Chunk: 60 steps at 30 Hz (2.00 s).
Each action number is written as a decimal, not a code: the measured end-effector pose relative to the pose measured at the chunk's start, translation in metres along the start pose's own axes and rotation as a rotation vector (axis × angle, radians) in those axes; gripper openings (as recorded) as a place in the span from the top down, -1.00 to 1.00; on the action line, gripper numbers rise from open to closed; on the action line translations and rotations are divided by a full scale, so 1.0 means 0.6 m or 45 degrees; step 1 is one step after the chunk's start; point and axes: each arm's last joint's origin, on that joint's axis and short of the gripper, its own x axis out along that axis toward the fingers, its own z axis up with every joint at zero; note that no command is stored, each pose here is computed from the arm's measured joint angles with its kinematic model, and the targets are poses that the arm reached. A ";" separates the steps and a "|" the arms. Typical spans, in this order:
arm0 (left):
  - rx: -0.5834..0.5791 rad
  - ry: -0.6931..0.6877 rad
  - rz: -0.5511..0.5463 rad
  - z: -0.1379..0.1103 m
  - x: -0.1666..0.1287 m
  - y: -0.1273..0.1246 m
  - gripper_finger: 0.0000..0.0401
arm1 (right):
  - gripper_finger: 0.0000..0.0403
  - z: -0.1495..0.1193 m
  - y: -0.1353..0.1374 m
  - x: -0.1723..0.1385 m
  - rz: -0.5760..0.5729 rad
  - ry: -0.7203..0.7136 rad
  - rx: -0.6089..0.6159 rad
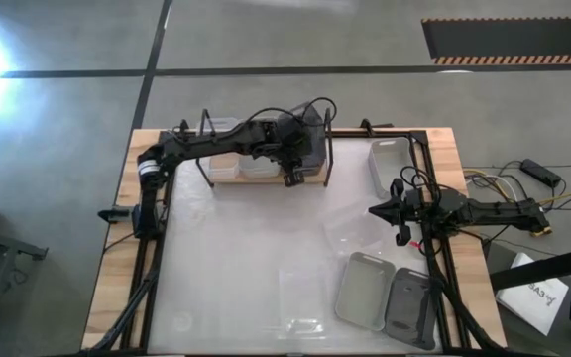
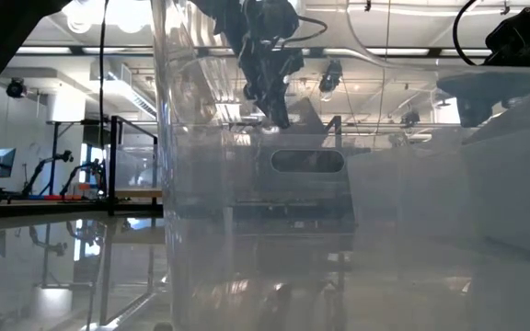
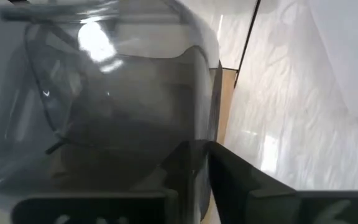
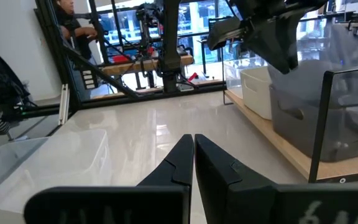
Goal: Stack baskets on shelf by color
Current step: Stack the left black bin on top of the black bin on the shelf
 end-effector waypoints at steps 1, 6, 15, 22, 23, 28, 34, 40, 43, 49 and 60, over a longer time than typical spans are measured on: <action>0.000 -0.001 0.000 0.000 0.000 0.000 0.73 | 0.96 0.000 0.000 0.000 0.000 0.000 0.000; 0.004 0.003 -0.004 0.000 -0.002 -0.001 0.53 | 0.96 0.000 0.000 0.000 0.001 0.000 0.000; 0.015 -0.036 -0.009 0.015 -0.027 -0.004 0.43 | 0.96 0.000 0.000 0.000 0.000 0.000 0.000; 0.113 0.014 0.039 0.002 0.005 -0.014 0.49 | 0.96 0.000 0.000 0.000 0.000 0.000 0.000; 0.131 0.018 0.053 0.001 0.005 -0.016 0.54 | 0.96 0.000 0.000 0.000 0.000 0.000 0.000; 0.243 0.004 0.075 0.007 -0.002 -0.027 0.93 | 0.96 0.000 0.000 0.000 0.000 0.000 0.000; 0.271 -0.047 0.081 0.021 -0.023 -0.027 0.98 | 0.96 0.000 0.000 0.000 0.000 0.000 0.000; 0.291 0.029 0.114 0.018 -0.036 -0.024 0.99 | 0.96 0.000 0.000 0.000 0.000 0.000 0.000; 0.299 0.078 0.131 0.014 -0.040 -0.023 1.00 | 0.96 0.000 0.000 0.000 0.000 0.000 0.000; 0.302 0.093 0.139 0.012 -0.039 -0.025 1.00 | 0.96 0.000 0.000 0.000 0.000 0.000 0.000; 0.310 0.127 0.179 0.012 -0.024 -0.032 1.00 | 0.96 0.000 0.000 0.000 0.000 0.000 0.000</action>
